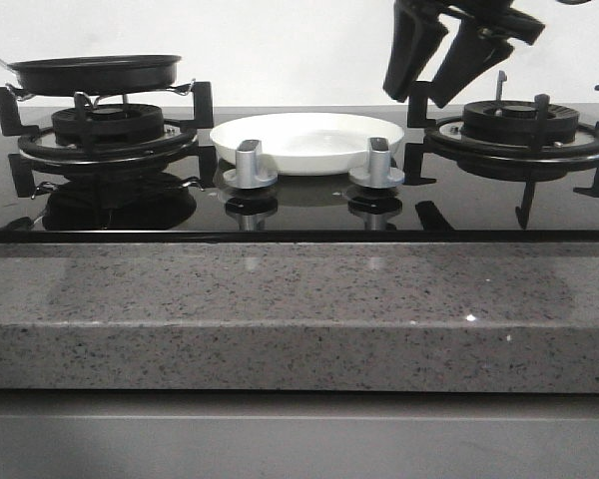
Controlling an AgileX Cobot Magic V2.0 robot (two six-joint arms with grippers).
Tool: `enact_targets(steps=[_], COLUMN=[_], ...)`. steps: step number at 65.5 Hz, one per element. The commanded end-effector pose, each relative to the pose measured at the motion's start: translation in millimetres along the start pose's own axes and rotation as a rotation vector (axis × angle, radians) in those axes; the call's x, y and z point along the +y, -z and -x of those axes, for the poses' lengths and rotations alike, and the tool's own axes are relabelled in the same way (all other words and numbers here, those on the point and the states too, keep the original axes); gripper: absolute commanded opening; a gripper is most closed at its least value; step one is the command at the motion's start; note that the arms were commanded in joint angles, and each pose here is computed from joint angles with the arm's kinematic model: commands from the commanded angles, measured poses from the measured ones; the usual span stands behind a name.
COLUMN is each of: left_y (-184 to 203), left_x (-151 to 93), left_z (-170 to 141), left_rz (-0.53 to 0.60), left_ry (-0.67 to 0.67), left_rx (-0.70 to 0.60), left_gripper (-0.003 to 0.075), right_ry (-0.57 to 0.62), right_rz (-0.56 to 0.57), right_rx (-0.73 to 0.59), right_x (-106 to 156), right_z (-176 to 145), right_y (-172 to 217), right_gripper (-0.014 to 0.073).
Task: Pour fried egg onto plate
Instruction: 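Lower the right gripper to the white plate rim and grasp it, then lift the white plate with the right gripper and hold it up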
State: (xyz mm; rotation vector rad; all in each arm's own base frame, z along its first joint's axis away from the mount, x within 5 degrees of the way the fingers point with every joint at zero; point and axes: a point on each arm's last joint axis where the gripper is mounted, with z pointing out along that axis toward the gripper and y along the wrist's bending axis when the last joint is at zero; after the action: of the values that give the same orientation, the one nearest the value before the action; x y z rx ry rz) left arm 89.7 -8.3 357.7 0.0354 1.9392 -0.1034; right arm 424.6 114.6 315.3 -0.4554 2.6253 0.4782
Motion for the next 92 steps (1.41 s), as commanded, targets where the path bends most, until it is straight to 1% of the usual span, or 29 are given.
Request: enact_targets(steps=[1, 13, 30, 40, 55, 63, 69, 82, 92], left_y=[1.4, 1.4, 1.4, 1.3, 1.3, 1.3, 1.3, 1.3, 1.3], left_x=[0.1, 0.1, 0.1, 0.0, 0.0, 0.0, 0.0, 0.0, 0.0], left_z=[13.6, 13.6, 13.4, 13.3, 13.3, 13.3, 13.3, 13.3, 13.3], left_rz=[0.003, 0.003, 0.003, 0.003, 0.003, 0.003, 0.003, 0.003, 0.003], left_ry=[0.004, 0.004, 0.004, 0.004, 0.004, 0.004, 0.004, 0.004, 0.004], left_rx=[-0.091, -0.091, -0.089, -0.088, -0.088, -0.088, -0.088, -0.088, -0.088], left_gripper=[0.0440, 0.0440, 0.0440, 0.0440, 0.0440, 0.0440, 0.0440, 0.0440, 0.0440], right_ry=[0.030, 0.027, 0.023, 0.019, 0.019, 0.017, 0.017, 0.004, 0.007], right_rz=[0.010, 0.023, 0.027, 0.032, 0.032, 0.035, 0.035, 0.032, 0.027], right_rx=[-0.086, -0.036, -0.008, 0.025, 0.024, 0.019, 0.013, -0.014, -0.063], right_x=[10.6, 4.9, -1.6, -4.1, -4.2, -3.9, -3.8, -5.0, -4.2], right_z=[14.9, 24.5, 28.8, 27.2, 27.3, 27.8, 28.3, 31.1, 37.5], right_y=[27.1, 9.6, -9.3, -17.7, -17.8, -17.8, -17.8, -16.1, -7.7], right_gripper=[0.0429, 0.0429, 0.0421, 0.0325, 0.0172, 0.0077, 0.0025, -0.0041, -0.0087])
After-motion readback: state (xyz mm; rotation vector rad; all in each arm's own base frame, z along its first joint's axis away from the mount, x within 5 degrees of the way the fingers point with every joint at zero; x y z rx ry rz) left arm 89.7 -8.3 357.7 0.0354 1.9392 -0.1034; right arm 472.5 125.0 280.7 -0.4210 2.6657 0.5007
